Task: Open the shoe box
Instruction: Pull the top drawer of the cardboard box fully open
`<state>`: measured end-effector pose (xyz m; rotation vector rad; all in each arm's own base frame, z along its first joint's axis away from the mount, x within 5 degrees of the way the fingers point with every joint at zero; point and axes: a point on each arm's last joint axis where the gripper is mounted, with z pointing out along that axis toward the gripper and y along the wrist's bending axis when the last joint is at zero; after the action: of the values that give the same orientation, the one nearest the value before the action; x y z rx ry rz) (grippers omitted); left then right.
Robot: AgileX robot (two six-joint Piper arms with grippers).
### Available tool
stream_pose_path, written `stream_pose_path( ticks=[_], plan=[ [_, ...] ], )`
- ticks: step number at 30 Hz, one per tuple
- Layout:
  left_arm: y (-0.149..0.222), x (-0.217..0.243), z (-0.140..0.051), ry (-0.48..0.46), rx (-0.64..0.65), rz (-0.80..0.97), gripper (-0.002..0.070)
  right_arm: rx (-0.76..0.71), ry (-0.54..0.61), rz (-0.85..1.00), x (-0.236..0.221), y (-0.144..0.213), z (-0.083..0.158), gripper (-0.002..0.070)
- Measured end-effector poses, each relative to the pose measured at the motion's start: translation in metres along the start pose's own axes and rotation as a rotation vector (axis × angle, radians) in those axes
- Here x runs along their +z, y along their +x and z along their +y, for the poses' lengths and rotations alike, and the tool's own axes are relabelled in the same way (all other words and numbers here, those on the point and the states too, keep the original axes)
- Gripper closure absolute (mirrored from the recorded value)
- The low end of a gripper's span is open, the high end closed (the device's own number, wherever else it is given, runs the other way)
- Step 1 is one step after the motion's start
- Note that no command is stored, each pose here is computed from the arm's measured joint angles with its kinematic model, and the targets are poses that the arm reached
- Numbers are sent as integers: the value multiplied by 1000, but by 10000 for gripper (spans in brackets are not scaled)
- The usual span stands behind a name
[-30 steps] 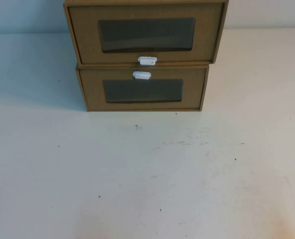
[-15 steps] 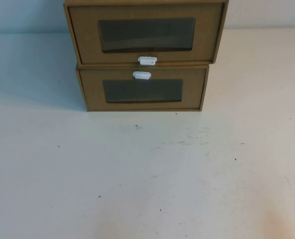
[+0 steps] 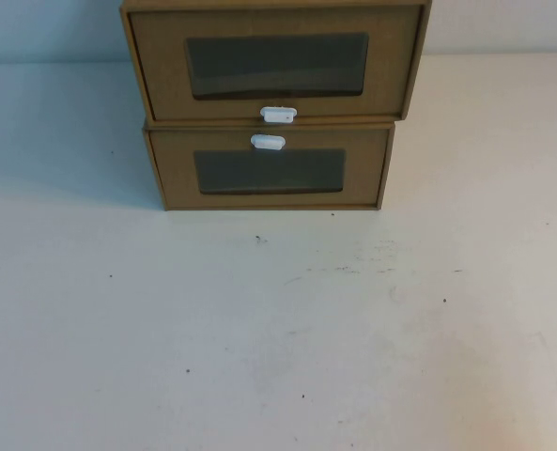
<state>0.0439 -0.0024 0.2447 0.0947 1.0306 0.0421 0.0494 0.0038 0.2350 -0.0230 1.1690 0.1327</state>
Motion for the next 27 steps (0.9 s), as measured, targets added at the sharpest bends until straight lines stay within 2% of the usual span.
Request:
stream_pose_path(
  ticks=[7, 12, 16, 22, 24, 27],
  plan=[
    [-12, -1, 3, -36, -26, -135, 680, 6, 2, -83, 0, -8, 0, 689],
    [-38, -7, 12, -90, -197, -420, 680, 23, 18, -359, -6, -32, -2, 689],
    [-78, -3, 17, -86, -260, -542, 680, 138, 86, -526, -10, -58, -10, 689],
    [-162, 7, 24, -47, -258, -501, 680, 325, 95, -689, -16, -144, -13, 690],
    [-186, 15, 26, -32, -260, -458, 680, 371, 65, -706, -19, -176, -11, 689],
    [-211, 40, 27, -8, -261, -324, 680, 387, 12, -630, -9, -211, -4, 689]
  ],
)
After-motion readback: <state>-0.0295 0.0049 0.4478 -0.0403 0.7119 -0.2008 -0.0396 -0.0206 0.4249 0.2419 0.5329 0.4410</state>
